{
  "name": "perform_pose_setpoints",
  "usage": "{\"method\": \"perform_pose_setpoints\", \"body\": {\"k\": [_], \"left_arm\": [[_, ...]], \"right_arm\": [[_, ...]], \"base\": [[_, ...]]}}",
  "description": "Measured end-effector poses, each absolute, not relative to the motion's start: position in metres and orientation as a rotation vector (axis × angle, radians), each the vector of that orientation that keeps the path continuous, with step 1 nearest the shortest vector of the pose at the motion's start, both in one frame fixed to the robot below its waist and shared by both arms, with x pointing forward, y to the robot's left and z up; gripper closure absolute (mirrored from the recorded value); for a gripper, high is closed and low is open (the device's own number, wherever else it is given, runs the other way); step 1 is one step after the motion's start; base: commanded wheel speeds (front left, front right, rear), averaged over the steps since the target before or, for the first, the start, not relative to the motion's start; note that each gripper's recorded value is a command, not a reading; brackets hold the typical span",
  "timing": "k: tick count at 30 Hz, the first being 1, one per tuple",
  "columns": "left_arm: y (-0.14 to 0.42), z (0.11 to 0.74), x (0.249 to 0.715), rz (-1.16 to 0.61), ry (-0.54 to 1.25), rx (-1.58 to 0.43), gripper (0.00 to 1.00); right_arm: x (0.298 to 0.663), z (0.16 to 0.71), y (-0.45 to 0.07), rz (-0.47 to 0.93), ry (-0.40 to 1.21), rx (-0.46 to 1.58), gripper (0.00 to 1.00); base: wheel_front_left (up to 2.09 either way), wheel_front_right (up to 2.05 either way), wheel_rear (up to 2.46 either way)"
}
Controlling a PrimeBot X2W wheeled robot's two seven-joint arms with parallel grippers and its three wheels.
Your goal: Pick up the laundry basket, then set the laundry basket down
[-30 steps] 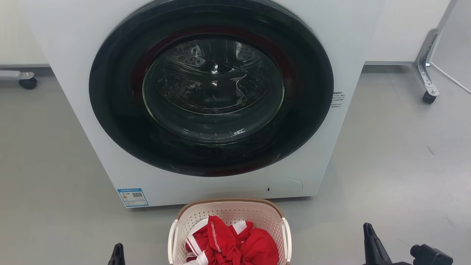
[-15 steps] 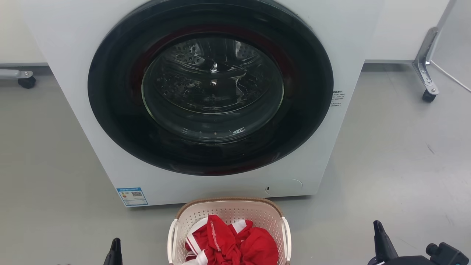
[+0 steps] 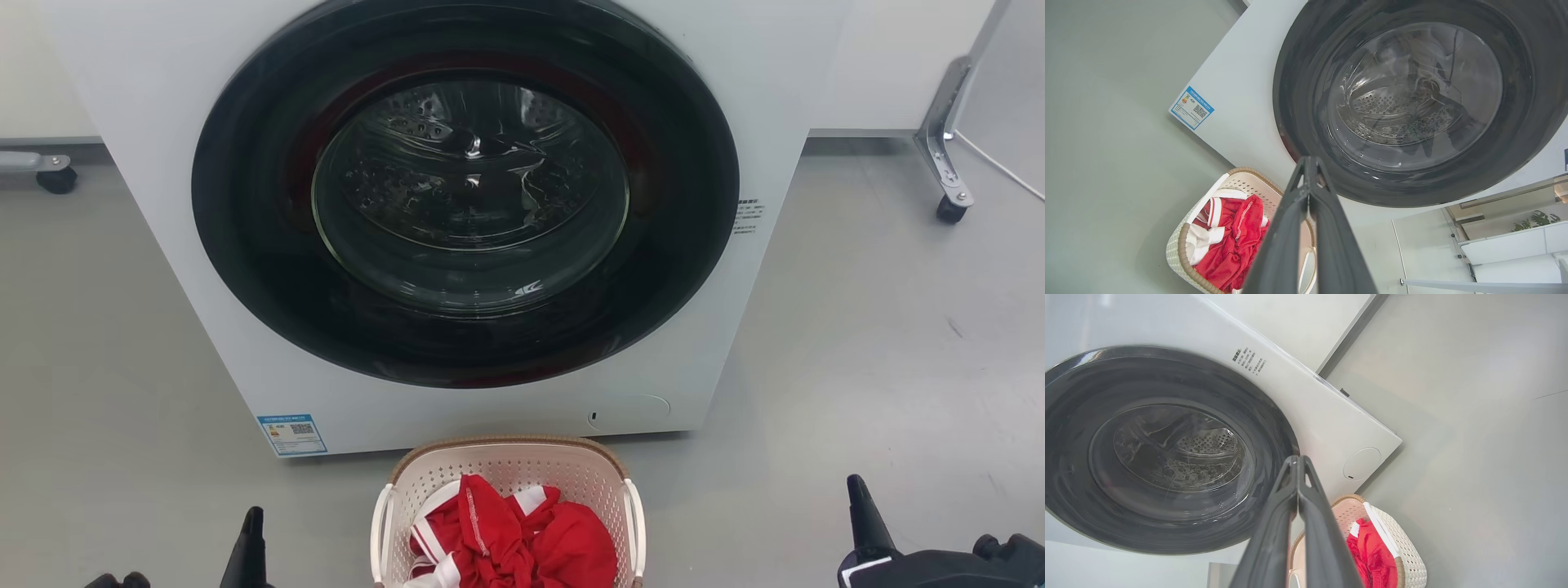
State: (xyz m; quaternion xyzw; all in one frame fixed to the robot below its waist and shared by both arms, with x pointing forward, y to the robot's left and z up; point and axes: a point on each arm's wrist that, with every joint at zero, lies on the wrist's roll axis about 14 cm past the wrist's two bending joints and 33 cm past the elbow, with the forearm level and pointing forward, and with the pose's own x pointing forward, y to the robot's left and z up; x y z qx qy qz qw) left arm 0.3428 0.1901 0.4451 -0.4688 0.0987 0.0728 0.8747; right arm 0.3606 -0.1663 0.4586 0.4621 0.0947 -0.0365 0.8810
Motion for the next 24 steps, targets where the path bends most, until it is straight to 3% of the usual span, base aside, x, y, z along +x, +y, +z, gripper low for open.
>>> {"method": "perform_pose_setpoints", "body": {"k": [24], "left_arm": [[0.19,0.461,0.364,0.109,0.156,-1.321,1.0]], "right_arm": [[0.373,0.47,-0.187,-0.091,0.137,1.319,1.0]], "base": [[0.0,0.0,0.0]]}}
